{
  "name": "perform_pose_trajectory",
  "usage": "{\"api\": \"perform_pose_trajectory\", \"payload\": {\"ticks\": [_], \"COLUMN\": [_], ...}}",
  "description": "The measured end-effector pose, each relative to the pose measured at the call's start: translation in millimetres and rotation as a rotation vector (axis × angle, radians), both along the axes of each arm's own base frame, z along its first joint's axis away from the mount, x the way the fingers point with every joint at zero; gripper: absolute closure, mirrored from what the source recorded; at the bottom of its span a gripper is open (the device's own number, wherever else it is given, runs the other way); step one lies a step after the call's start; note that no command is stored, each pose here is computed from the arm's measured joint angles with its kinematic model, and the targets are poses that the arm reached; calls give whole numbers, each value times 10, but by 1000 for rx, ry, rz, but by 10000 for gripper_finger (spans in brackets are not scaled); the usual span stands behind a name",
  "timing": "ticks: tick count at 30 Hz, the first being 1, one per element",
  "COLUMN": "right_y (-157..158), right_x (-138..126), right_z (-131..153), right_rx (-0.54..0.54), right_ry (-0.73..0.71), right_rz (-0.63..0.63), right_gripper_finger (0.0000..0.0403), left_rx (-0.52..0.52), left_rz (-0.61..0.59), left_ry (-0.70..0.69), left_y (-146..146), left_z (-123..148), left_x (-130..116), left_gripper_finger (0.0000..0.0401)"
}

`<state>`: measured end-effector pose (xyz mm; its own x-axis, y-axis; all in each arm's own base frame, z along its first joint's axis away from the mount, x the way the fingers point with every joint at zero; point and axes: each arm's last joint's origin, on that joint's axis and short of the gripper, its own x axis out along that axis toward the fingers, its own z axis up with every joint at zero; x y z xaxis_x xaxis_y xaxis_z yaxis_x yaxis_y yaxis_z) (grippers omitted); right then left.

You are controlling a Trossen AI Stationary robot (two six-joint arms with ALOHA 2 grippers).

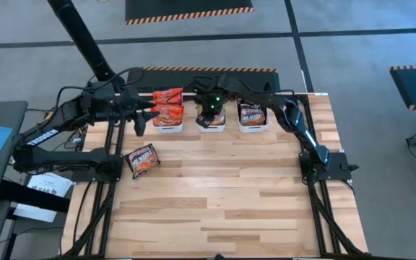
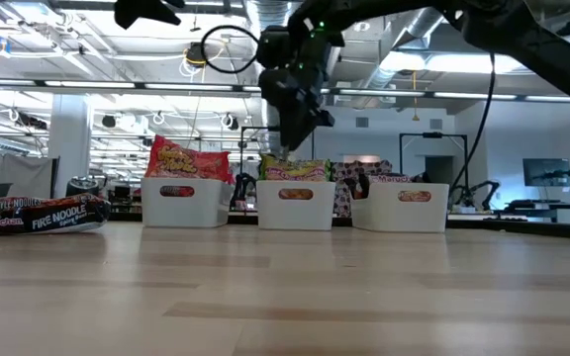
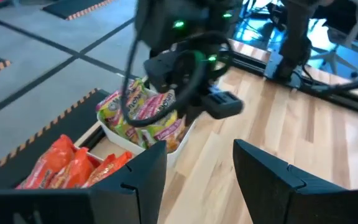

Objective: Sort Maruchan noodles
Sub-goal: Put the black noodle pack into the right white bin

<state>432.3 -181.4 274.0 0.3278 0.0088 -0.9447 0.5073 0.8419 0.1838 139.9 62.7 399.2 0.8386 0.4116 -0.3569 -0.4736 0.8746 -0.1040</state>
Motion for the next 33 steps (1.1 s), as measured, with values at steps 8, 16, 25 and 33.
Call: {"api": "perform_pose_trajectory", "payload": {"ticks": [8, 16, 25, 33], "right_y": [327, 649, 984, 1284], "right_x": [-58, -101, -81, -52], "right_z": [228, 407, 526, 541], "right_rx": [39, 52, 56, 67], "right_ry": [27, 34, 8, 18], "right_rz": [42, 54, 77, 115], "right_gripper_finger": [269, 269, 269, 269], "left_rx": [-168, -250, -313, -489], "left_rz": [35, 54, 28, 63], "left_ry": [170, 372, 495, 646], "left_y": [-44, -72, -41, -9], "left_z": [-193, -363, -649, -1119], "left_x": [-95, -164, -78, 41], "left_gripper_finger": [227, 227, 224, 207]}}
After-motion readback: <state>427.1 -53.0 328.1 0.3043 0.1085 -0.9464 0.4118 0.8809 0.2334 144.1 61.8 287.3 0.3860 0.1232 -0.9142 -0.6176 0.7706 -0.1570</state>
